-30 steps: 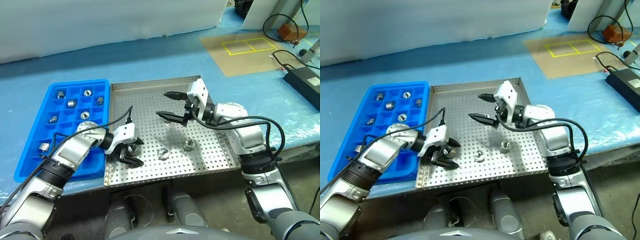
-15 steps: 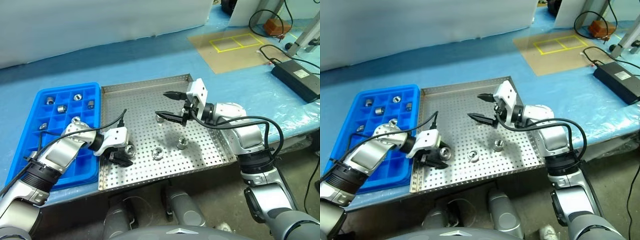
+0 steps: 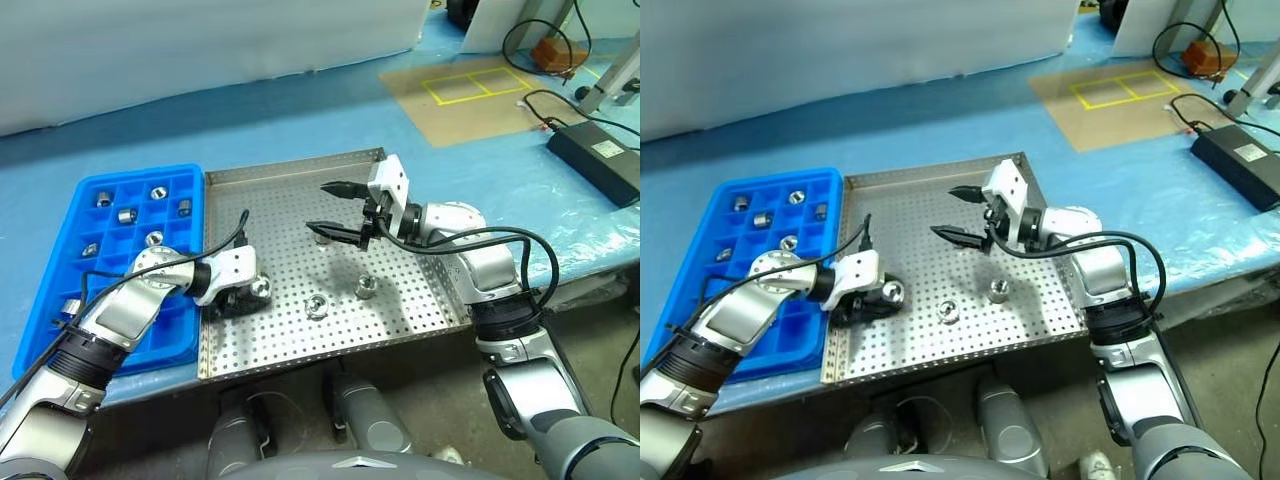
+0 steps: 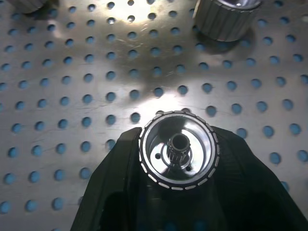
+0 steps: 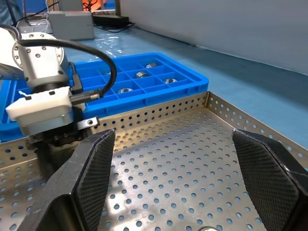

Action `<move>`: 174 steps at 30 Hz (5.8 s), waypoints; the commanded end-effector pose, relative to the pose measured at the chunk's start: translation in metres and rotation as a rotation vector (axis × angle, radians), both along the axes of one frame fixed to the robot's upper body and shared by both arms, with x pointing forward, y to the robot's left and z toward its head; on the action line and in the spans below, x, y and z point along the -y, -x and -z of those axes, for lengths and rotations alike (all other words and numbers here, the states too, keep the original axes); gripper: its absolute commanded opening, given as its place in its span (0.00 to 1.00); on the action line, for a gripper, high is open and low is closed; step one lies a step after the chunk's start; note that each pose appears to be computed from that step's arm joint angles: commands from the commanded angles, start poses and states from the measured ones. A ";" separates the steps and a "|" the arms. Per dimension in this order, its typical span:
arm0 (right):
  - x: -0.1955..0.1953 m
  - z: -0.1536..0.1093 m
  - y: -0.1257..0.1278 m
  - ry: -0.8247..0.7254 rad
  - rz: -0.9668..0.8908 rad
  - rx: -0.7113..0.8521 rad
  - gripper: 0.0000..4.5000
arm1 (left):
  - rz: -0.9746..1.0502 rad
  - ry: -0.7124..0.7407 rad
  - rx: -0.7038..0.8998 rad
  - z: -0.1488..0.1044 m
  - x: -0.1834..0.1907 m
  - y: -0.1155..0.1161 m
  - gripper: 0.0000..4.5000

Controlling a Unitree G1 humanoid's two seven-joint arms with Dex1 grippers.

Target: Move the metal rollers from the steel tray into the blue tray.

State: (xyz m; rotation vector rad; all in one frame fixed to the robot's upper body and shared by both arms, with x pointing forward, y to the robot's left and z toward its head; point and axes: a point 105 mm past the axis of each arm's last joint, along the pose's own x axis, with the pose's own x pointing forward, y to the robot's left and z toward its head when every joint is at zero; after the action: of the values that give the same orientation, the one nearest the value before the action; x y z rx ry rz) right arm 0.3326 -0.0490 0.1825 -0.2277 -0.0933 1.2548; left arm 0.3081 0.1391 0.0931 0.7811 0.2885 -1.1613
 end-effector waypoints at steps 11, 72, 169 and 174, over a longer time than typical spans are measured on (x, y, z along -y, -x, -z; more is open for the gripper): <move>-0.066 -0.044 0.015 -0.055 -0.346 0.153 0.89 | -0.404 0.340 0.287 -0.110 -0.055 0.017 0.39; -0.092 -0.050 0.025 -0.074 -0.516 0.150 0.89 | -1.034 0.467 0.345 -0.023 -0.117 -0.036 0.39; 0.059 0.032 0.043 0.190 0.063 -0.090 0.89 | 0.323 0.209 -0.333 0.034 0.096 -0.002 0.82; 0.058 0.032 0.041 0.188 0.068 -0.083 0.89 | 0.266 0.212 -0.294 0.035 0.096 -0.010 0.65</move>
State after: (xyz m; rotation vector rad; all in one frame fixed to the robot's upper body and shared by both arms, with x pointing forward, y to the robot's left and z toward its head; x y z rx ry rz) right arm 0.2909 -0.1110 0.1413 -0.3206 0.1505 1.1956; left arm 0.3166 0.0391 0.0670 0.4658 0.2752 -1.5693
